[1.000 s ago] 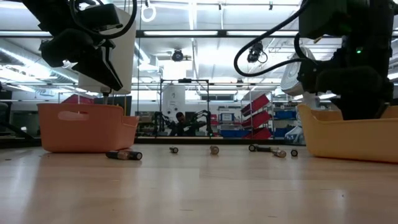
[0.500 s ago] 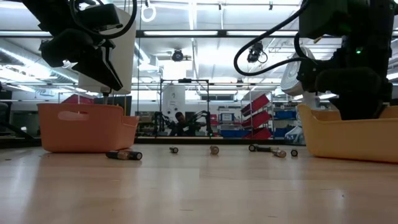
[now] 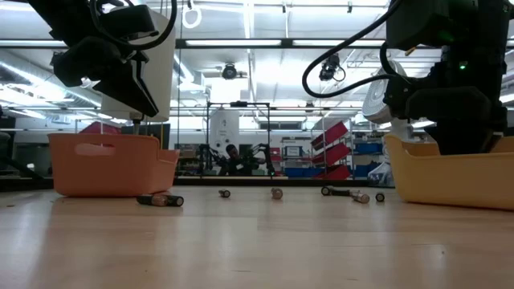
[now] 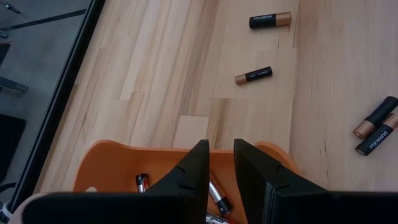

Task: Sort batteries
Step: Put the gold battery into the yellow bin

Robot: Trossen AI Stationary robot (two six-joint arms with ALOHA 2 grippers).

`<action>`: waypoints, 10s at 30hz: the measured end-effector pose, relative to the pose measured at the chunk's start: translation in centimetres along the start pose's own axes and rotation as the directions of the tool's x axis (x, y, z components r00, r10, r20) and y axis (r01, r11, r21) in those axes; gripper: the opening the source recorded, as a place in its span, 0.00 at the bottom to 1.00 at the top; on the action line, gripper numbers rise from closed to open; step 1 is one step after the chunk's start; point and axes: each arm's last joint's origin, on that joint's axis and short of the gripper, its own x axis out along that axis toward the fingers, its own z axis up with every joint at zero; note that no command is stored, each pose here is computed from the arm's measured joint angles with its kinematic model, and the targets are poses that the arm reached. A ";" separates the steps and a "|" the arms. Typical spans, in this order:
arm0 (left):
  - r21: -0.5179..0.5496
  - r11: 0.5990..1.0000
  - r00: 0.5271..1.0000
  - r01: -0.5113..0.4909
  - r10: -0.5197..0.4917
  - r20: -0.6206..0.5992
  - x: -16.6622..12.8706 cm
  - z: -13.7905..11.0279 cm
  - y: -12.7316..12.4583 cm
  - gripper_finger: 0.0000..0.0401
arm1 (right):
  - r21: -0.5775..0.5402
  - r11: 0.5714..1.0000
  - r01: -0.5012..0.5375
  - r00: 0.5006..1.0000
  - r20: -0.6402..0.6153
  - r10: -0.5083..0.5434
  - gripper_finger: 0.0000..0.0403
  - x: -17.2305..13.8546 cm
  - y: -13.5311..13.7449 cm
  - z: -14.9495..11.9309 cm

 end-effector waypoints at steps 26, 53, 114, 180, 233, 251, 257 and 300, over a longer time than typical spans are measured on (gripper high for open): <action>0.000 1.000 1.000 0.000 0.000 0.000 0.0 0.0 0.0 0.19 | -0.124 0.989 0.074 0.956 0.292 -0.035 0.25 -12.8 1.8 7.8; 0.007 1.000 1.000 -0.010 0.010 -0.001 0.0 0.0 0.1 0.19 | 0.062 0.998 0.021 0.962 0.272 -0.038 0.36 -4.3 1.8 17.8; 0.028 1.000 1.000 -0.013 0.013 0.000 0.0 0.0 0.1 0.19 | 0.234 0.972 0.035 0.998 0.036 -0.044 0.11 4.1 1.9 17.2; 0.011 1.000 0.999 -0.023 0.023 0.024 0.0 0.2 0.1 0.19 | -0.183 0.983 0.006 1.000 -0.002 -0.007 0.07 -7.3 2.2 -0.8; -0.006 1.000 0.999 -0.019 0.019 0.038 0.0 0.4 0.0 0.19 | -0.494 0.867 -0.061 0.949 0.240 0.203 0.15 -11.5 4.0 3.1; -0.006 1.000 0.999 -0.019 0.019 0.038 0.0 0.4 0.0 0.19 | -0.758 0.651 0.035 0.951 0.226 0.213 0.33 -7.3 5.7 8.3; -0.006 1.000 0.999 -0.019 0.019 0.038 0.0 0.4 0.0 0.19 | -0.764 0.644 0.045 0.972 0.182 0.149 0.44 -4.7 6.5 8.5; -0.005 1.000 0.999 -0.019 0.019 0.037 0.0 0.4 0.0 0.19 | -0.882 0.469 0.034 0.998 0.052 0.026 0.75 -0.1 7.4 8.0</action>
